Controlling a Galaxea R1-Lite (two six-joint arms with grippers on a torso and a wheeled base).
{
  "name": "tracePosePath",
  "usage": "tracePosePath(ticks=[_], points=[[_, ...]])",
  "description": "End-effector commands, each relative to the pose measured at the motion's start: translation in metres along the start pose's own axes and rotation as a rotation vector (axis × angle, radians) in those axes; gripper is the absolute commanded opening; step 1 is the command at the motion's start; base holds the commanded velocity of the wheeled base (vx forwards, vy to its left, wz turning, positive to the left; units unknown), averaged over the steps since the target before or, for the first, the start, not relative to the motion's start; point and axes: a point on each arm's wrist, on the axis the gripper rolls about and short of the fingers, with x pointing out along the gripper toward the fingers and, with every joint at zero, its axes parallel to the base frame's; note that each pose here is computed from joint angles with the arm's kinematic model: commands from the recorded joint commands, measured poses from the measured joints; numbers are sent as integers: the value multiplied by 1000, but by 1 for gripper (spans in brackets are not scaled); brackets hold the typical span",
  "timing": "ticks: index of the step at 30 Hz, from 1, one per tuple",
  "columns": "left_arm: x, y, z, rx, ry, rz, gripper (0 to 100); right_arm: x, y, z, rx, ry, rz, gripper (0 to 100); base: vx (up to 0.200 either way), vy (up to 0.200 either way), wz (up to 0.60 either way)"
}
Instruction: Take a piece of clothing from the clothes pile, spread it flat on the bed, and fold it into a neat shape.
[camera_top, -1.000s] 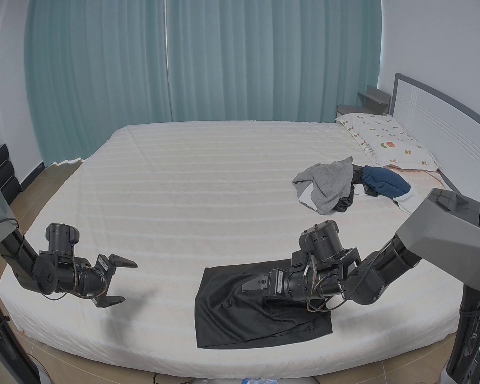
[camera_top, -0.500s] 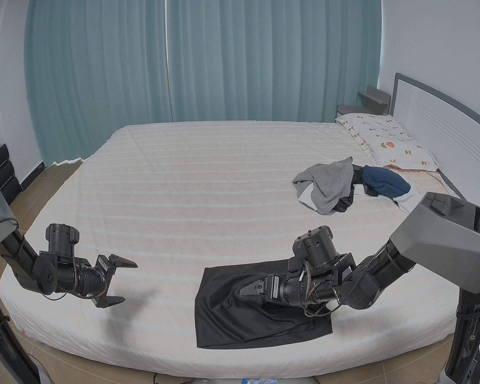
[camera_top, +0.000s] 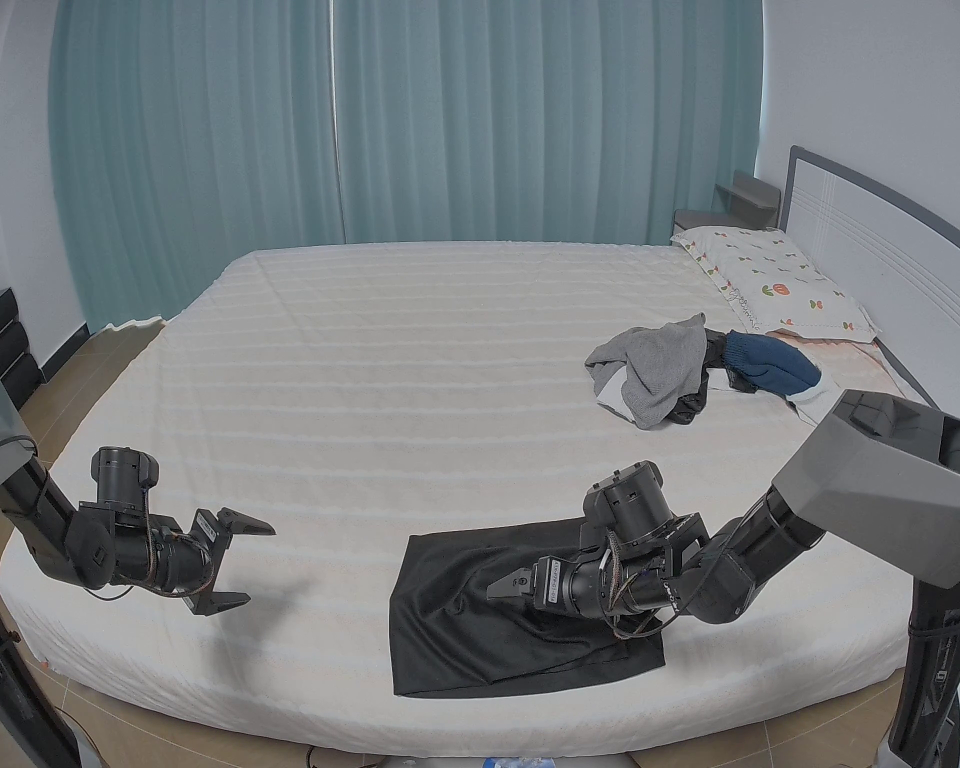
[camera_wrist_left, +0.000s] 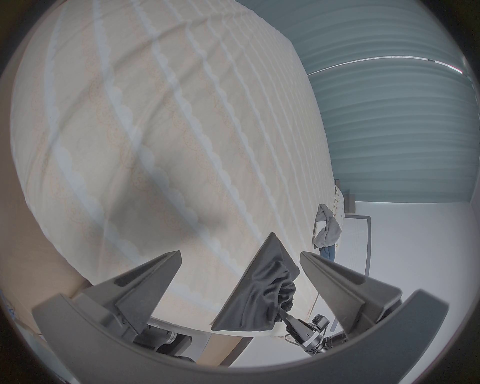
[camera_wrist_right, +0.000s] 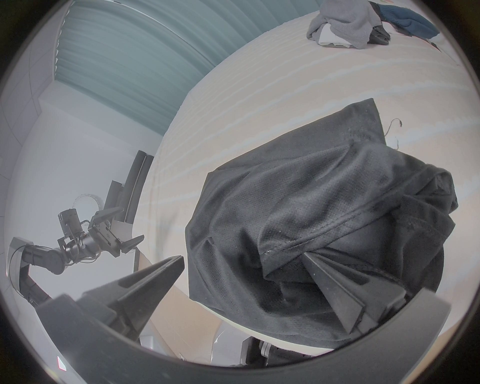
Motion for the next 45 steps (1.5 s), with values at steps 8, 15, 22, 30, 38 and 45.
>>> tracePosePath(ticks=[8,15,22,30,38,45], points=[[0,0,0,-1,1,1,100,-1,-1,-10,-7,11,-29,100,0,0,0],[1,1,0,-2,2,2,100,13,-1,-3,-9,-48,-73,100,0,0,0],[1,1,0,-2,2,2,100,24,0,5,-15,-121,-127,100,0,0,0],[1,1,0,-1,2,2,100,30,-1,4,-22,-131,-150,0,0,0,0],[1,1,0,-1,2,2,100,21,3,0,-29,-118,-170,0,0,0,0],[1,1,0,-1,2,2,100,-10,-1,5,-25,-142,-180,0,0,0,0]])
